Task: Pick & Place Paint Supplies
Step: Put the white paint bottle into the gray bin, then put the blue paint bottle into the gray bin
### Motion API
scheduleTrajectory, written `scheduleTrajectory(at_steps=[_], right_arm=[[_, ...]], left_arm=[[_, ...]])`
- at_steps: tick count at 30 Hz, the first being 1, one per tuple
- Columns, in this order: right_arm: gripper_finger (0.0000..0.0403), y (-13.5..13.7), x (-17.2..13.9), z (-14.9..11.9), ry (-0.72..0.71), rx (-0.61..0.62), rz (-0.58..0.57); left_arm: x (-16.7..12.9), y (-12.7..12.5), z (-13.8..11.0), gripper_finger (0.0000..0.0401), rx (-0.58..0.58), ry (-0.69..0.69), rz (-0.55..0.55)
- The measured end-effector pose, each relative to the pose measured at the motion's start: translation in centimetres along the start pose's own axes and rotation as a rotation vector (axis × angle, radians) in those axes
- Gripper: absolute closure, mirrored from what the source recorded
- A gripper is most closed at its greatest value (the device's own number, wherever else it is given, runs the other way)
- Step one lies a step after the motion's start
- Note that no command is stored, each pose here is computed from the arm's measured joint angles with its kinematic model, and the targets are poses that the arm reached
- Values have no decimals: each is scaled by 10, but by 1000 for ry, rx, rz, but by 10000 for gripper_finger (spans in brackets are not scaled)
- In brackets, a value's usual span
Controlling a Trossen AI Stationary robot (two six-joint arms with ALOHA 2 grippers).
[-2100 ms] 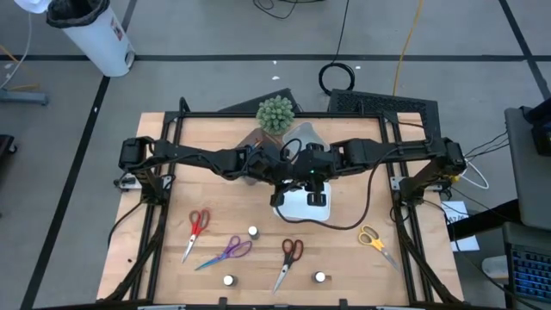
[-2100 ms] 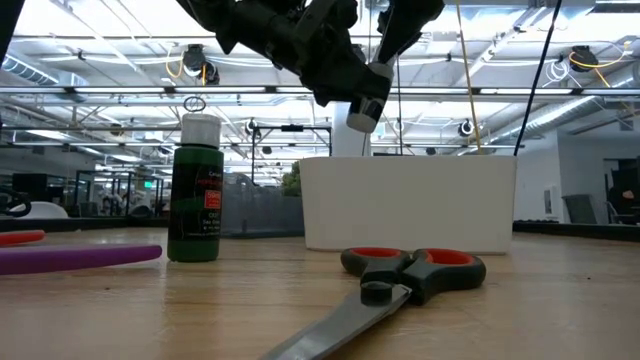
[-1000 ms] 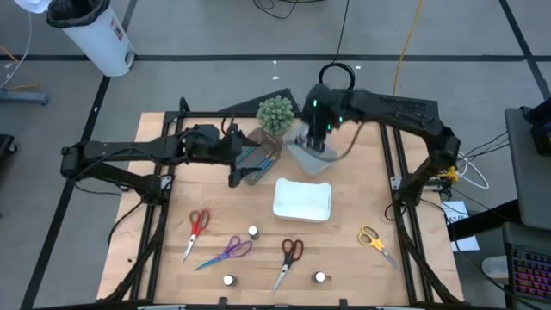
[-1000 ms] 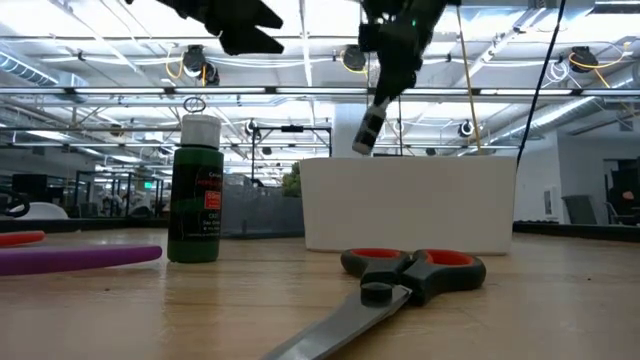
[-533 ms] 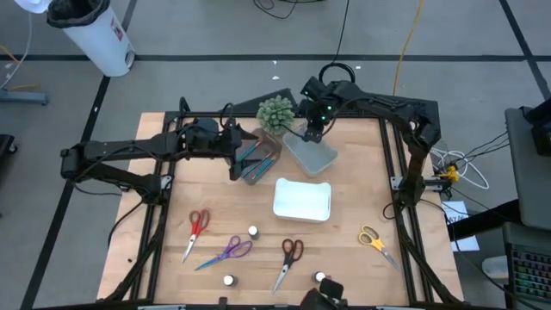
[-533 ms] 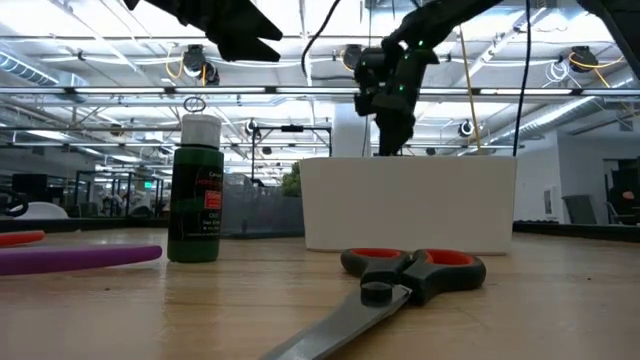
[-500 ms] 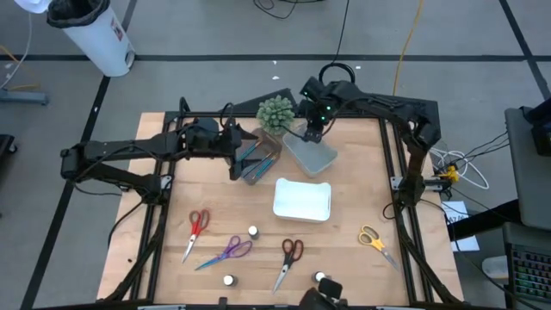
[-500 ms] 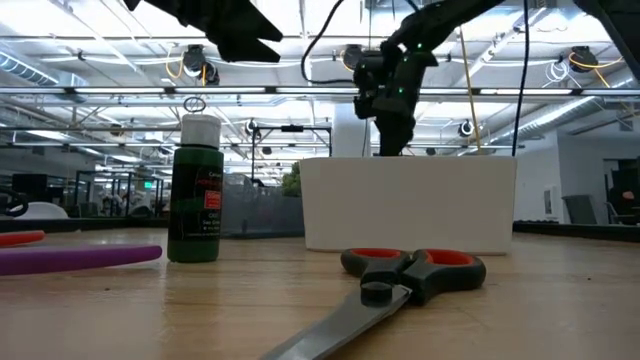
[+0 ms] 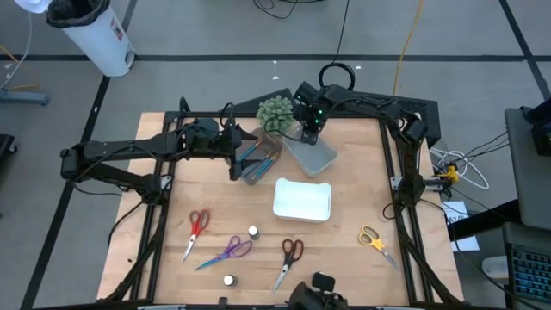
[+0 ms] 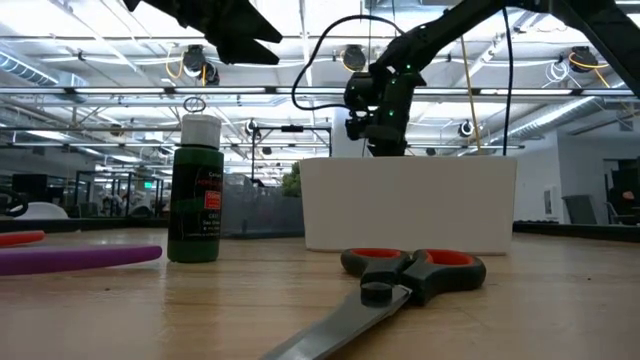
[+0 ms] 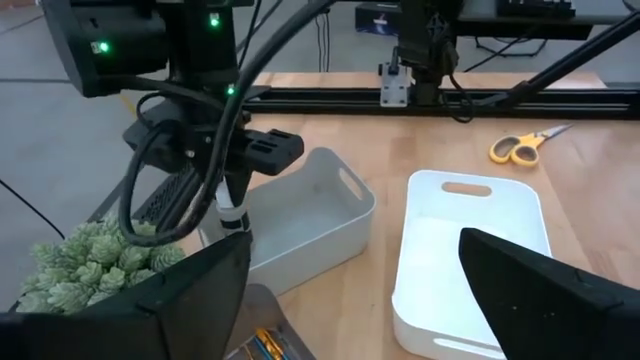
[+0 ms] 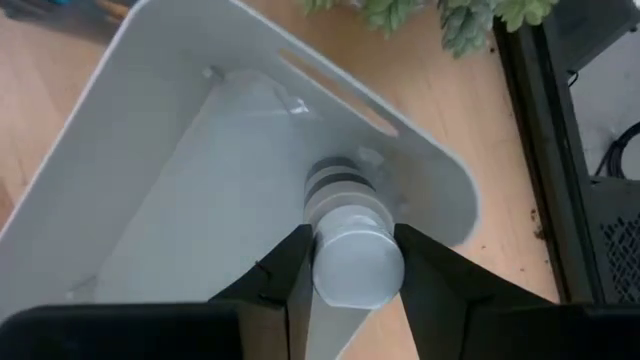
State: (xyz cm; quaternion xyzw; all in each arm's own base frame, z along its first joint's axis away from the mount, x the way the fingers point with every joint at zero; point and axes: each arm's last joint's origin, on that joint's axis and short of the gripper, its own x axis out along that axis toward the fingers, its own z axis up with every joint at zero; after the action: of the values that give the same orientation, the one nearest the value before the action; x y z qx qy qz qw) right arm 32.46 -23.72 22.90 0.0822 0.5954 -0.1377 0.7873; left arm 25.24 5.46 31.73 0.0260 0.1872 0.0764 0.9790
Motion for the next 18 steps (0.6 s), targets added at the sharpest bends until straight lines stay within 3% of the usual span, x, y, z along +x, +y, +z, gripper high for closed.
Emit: scheduleTrajectory(at_steps=[9,14,18], right_arm=[[187,9,-1,5,-28,-24,-9],[168,20,-7,4,-17,-71,1],[173,33,-27,2,-8,-131,-62]], left_arm=[[0,0,-1,36,-3,7,0],[0,0,-1,30,-3,6,-1],[0,0,-1,28,-7,6,-1]])
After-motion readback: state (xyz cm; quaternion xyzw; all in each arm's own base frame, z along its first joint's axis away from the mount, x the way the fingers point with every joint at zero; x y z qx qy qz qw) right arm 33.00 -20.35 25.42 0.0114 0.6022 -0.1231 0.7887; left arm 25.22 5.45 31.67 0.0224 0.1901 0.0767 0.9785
